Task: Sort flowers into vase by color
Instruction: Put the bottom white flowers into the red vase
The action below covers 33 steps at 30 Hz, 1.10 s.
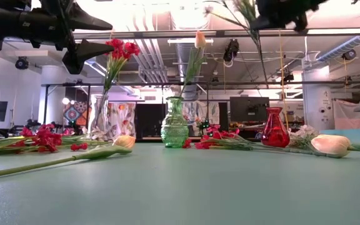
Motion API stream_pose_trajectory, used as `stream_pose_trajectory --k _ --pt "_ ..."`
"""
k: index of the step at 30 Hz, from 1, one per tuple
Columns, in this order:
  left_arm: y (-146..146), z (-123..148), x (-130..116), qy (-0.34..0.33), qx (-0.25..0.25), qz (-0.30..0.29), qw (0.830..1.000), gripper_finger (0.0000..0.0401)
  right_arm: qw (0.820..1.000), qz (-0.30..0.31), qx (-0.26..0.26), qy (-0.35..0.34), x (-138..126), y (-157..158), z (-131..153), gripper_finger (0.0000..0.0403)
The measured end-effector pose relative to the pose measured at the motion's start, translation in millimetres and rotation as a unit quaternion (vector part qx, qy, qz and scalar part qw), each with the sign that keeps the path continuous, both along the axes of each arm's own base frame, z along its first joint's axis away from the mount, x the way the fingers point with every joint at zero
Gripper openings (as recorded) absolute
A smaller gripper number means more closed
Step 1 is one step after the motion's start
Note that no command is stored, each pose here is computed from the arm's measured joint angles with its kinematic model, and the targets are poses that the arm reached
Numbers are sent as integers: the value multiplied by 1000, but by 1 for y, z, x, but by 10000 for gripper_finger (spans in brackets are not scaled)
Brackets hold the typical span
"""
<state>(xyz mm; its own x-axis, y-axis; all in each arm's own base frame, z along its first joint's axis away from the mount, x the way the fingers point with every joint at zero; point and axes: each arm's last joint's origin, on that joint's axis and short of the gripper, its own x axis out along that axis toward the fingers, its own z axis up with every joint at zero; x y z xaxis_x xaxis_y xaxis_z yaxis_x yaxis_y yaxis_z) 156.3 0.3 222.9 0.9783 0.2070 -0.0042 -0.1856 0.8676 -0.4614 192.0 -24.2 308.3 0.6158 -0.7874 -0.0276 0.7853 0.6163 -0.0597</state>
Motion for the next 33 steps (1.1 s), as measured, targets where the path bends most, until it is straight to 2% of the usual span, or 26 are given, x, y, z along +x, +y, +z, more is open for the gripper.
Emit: stream_pose_trajectory --k 4,9,15,24,33 --pt "0 0 0 0 0 0 1000 231 998 0 -20 -66 -16 -6 -20 17" --pt "0 0 0 0 0 0 1000 231 996 6 -28 -87 -35 -10 -38 17" --pt "0 0 0 0 0 0 1000 231 993 -23 -33 -113 -51 -13 -54 17" --pt "0 0 0 1 0 0 1000 231 990 -51 -46 -125 -59 -19 -77 17" --pt "0 0 0 1 0 0 1000 231 989 -57 -41 -128 -60 -21 -80 17"
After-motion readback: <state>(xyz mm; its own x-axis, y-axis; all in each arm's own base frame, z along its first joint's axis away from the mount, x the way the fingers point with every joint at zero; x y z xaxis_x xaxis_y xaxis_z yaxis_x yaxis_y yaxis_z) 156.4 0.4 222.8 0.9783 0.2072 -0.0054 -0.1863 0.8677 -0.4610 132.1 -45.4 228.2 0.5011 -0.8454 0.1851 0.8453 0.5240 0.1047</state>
